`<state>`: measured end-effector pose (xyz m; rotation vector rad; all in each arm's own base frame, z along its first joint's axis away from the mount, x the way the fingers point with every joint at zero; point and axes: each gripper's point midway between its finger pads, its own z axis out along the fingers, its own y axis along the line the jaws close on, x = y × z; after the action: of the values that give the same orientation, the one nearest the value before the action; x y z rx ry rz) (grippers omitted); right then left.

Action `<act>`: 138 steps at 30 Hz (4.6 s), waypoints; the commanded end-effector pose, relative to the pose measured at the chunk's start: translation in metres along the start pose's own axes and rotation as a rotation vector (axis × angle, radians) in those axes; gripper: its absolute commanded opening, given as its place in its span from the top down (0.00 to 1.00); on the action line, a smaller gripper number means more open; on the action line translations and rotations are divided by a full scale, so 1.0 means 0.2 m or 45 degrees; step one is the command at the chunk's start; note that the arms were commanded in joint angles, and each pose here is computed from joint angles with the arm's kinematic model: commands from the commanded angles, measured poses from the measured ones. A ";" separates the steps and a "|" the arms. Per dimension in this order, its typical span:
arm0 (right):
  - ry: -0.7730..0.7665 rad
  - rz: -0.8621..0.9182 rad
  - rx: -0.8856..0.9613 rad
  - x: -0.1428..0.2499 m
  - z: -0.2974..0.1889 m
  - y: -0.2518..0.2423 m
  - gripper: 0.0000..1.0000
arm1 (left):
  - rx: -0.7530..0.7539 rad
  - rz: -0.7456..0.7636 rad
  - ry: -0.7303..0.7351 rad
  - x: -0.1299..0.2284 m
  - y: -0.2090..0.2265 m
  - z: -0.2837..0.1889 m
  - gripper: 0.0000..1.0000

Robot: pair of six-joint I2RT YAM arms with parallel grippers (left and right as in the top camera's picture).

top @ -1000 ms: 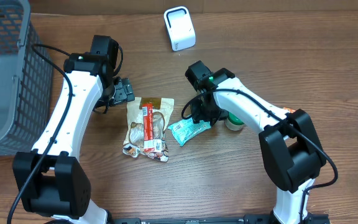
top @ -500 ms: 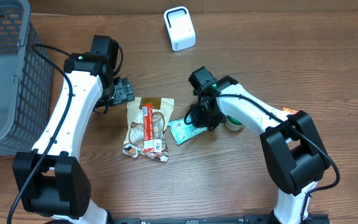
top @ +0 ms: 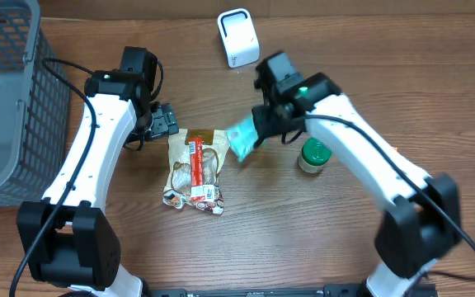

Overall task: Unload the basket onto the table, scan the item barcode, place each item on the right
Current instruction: 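Lift the wipes pack and hold it at the scanner window, then carry the wipes pack right and drop it beside the tissue pack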

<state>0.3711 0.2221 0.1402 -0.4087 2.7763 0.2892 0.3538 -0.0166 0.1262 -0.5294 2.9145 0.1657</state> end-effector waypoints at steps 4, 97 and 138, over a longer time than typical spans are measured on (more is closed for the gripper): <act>-0.450 -0.247 0.015 -0.35 -0.40 -0.01 0.96 | -0.002 -0.007 -0.023 -0.03 0.00 -0.02 0.00; -1.132 0.211 1.064 -0.71 -1.00 -0.54 0.97 | 0.000 -0.001 -0.023 -0.02 0.00 -0.02 0.01; 0.122 1.057 0.748 0.60 -0.39 -1.22 0.14 | 0.002 -0.001 -0.022 -0.02 -0.01 -0.02 0.01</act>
<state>0.2993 -0.0637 0.1028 0.8993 2.8405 -0.4942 0.3542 -0.0167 0.1266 -0.5288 2.9132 0.1650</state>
